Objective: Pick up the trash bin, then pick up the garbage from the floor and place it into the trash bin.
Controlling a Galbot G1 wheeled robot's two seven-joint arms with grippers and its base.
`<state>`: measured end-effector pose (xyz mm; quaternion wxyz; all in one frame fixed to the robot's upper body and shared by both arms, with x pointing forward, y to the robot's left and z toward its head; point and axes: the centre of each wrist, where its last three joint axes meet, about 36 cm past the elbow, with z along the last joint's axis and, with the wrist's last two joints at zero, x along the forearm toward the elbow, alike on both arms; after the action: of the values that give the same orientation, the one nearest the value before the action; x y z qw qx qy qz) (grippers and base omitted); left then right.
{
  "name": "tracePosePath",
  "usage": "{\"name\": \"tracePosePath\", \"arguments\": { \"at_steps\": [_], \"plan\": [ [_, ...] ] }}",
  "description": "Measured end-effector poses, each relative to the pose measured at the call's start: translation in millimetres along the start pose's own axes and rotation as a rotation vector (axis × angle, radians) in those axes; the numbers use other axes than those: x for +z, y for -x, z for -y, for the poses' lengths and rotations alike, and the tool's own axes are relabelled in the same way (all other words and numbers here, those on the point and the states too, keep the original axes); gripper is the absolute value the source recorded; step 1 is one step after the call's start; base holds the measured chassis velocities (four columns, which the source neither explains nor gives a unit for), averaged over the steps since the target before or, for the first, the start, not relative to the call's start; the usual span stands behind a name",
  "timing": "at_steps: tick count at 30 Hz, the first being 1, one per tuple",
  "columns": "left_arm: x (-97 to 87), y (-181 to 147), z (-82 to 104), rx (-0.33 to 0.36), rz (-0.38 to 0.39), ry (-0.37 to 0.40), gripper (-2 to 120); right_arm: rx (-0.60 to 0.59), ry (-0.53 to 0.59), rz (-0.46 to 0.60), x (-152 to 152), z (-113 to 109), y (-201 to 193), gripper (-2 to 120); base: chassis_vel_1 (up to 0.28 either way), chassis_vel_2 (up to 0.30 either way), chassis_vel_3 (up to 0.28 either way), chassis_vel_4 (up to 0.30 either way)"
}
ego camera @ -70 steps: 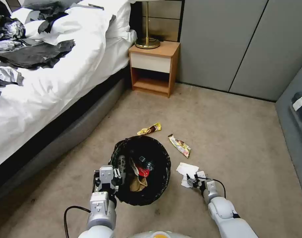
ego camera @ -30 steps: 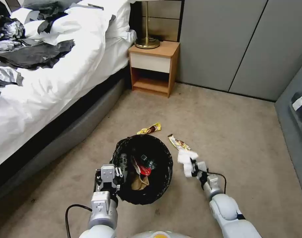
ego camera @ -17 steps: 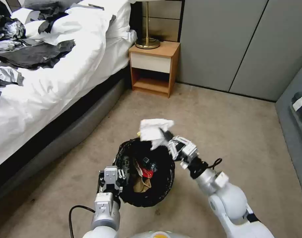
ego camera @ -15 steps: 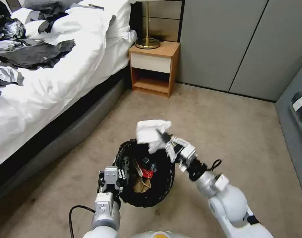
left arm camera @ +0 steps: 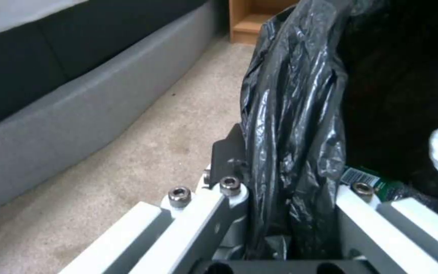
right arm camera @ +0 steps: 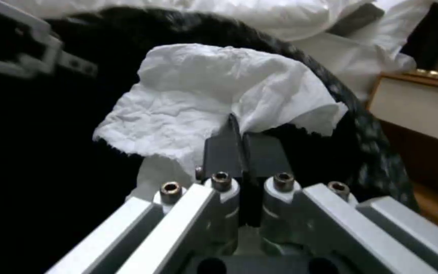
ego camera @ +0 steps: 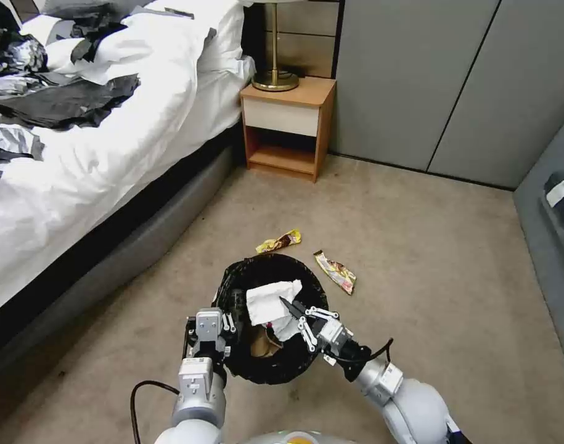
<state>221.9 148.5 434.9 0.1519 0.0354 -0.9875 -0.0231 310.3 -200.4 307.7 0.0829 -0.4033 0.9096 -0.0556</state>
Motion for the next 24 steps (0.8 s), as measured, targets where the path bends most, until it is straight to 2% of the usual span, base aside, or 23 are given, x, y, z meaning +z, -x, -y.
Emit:
{"name": "tracePosePath", "arguments": {
  "at_steps": [5,7,9,12,13,15,16,19,20,21,23,24],
  "plan": [
    [-1.2,-0.8,-0.5,0.000,0.002,-0.002,1,0.023,0.011,-0.024,7.1,5.7,1.6,0,0.000,0.000,0.000,0.000],
    [-1.7,-0.5,-1.0,-0.001,0.004,-0.003,1,0.031,0.012,-0.033,8.3,5.9,2.1,10,0.000,0.000,0.000,0.000],
    [-1.8,-0.4,-1.1,-0.001,0.004,-0.003,1,0.031,0.012,-0.033,8.3,5.7,2.3,12,0.000,0.000,0.000,0.000],
    [-1.9,-0.2,-1.2,0.000,0.004,-0.003,1,0.037,0.014,-0.036,8.3,4.8,3.1,27,0.000,0.000,0.000,0.000],
    [-1.9,-0.2,-1.2,0.000,0.004,-0.003,1,0.037,0.014,-0.036,8.3,4.8,3.1,27,0.000,0.000,0.000,0.000],
    [-2.0,-0.4,-1.1,0.002,0.003,-0.003,1,0.038,0.012,-0.038,8.0,5.0,3.0,39,0.000,0.000,0.000,0.000],
    [-2.0,-0.4,-1.1,0.002,0.003,-0.003,1,0.038,0.012,-0.038,8.0,5.0,3.0,39,0.000,0.000,0.000,0.000],
    [-3.0,-0.8,-1.6,0.004,0.004,-0.002,1,0.040,0.007,-0.036,5.2,5.1,2.9,52,0.000,0.000,0.000,0.000],
    [-3.0,-0.8,-1.6,0.004,0.004,-0.002,1,0.040,0.007,-0.036,5.2,5.1,2.9,52,0.000,0.000,0.000,0.000],
    [-3.0,-0.8,-1.9,0.005,0.004,-0.002,1,0.040,0.004,-0.036,4.2,5.4,2.8,59,0.000,0.000,0.000,0.000],
    [-3.0,-0.8,-2.0,0.005,0.003,-0.002,1,0.041,0.002,-0.036,3.9,5.8,2.5,62,0.000,0.000,0.000,0.000],
    [-3.3,-0.9,-2.1,0.005,0.004,-0.002,1,0.041,0.000,-0.036,3.2,6.1,1.9,69,0.000,0.000,0.000,0.000]
  ]
}}
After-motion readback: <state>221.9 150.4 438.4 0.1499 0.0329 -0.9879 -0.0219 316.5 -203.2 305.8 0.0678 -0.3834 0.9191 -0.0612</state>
